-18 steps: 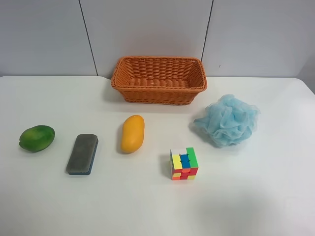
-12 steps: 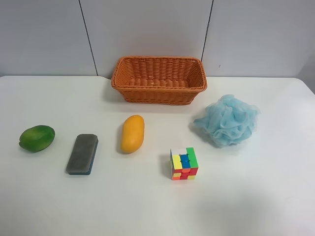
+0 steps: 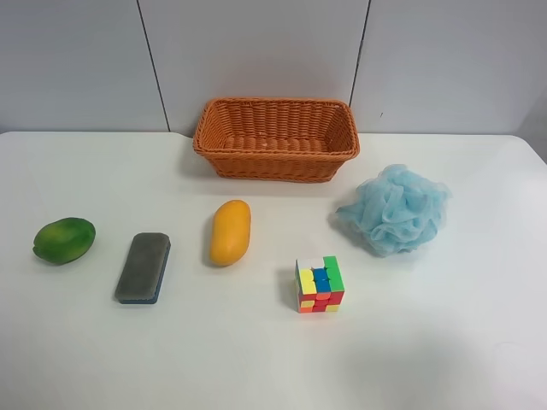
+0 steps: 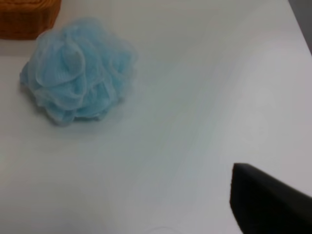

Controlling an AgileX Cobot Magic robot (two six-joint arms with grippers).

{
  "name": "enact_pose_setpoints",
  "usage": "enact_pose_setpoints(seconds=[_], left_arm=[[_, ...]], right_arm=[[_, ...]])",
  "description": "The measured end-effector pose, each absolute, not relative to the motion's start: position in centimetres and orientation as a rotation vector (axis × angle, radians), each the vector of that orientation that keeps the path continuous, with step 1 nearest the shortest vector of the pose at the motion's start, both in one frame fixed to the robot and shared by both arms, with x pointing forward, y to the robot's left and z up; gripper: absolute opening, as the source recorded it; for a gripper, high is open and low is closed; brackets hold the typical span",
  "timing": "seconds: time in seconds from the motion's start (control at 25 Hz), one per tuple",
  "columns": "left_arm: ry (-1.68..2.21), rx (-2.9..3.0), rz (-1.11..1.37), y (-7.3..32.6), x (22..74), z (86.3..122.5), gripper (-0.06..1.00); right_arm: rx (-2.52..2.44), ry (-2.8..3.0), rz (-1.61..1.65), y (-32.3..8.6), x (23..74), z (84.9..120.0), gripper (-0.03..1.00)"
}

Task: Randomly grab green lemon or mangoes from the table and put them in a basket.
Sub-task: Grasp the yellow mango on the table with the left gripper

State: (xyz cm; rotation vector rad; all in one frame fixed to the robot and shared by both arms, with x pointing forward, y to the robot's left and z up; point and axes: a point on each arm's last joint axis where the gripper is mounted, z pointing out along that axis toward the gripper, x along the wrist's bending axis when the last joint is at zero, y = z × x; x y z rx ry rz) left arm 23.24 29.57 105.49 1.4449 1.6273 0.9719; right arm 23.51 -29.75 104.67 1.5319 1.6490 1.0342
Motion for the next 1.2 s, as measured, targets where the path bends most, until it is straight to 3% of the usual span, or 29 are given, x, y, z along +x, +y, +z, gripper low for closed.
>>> enact_pose_setpoints(seconds=[0.6,0.72,1.0,1.2], left_arm=[[1.632,1.448,0.973,29.6,23.3,105.5,0.99],[1.619,1.441,0.977,29.7,24.2,107.0,0.99],[1.629,1.518,0.811,29.8,31.7,112.3,0.95],[1.627,1.575,0.593,29.3,38.3,113.1,0.95]], right_arm=[[1.532,1.649,1.034,-29.7,23.5,104.7,0.99],[1.532,1.649,1.034,-29.7,23.5,104.7,0.99],[1.532,1.649,1.034,-29.7,23.5,104.7,0.99],[1.532,1.649,1.034,-29.7,23.5,104.7,0.99]])
